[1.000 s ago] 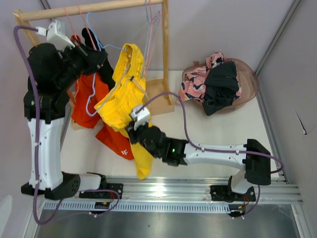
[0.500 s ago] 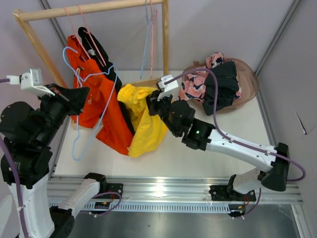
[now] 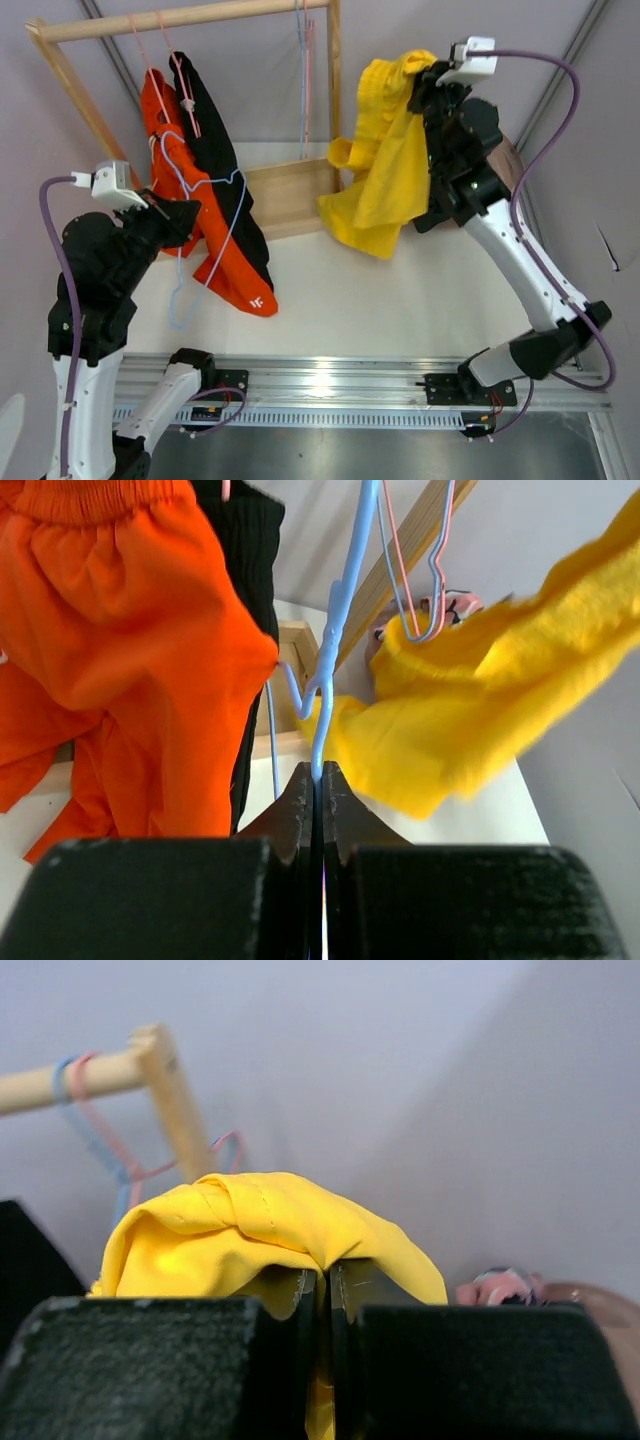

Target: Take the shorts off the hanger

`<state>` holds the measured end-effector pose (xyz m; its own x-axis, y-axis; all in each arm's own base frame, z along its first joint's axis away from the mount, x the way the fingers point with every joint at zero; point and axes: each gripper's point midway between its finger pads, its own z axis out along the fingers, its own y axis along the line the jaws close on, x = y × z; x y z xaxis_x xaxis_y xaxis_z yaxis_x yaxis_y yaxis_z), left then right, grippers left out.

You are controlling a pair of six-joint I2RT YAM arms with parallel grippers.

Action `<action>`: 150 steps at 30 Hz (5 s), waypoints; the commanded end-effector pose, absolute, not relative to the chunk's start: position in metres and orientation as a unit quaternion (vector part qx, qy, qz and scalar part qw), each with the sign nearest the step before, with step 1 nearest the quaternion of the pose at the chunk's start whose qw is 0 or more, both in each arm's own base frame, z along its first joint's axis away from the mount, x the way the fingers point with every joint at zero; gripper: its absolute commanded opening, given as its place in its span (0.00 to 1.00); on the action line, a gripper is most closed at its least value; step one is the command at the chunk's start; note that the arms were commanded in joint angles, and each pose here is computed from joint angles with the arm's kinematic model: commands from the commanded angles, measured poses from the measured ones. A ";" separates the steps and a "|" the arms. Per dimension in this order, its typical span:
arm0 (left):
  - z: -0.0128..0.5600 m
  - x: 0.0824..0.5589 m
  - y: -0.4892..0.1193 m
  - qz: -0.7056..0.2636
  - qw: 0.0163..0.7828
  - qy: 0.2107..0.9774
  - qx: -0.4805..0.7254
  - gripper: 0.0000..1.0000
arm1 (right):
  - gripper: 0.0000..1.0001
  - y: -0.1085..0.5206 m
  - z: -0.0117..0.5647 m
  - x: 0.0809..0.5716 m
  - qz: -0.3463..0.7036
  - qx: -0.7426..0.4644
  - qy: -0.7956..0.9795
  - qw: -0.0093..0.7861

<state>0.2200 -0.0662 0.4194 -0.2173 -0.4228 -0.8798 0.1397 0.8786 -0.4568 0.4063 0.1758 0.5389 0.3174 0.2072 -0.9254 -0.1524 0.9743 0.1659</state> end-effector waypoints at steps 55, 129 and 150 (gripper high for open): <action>0.430 0.250 -0.088 -0.262 0.627 0.732 -0.049 0.00 | 0.49 0.010 0.138 0.570 0.128 0.266 0.771 0.564; 0.538 0.409 -0.053 -0.121 0.705 0.687 -0.127 0.57 | 0.99 0.111 0.279 0.287 0.174 0.127 0.746 0.630; 0.460 0.467 -0.027 -0.086 0.649 0.740 -0.154 0.53 | 0.99 0.107 0.270 0.283 0.155 0.128 0.756 0.623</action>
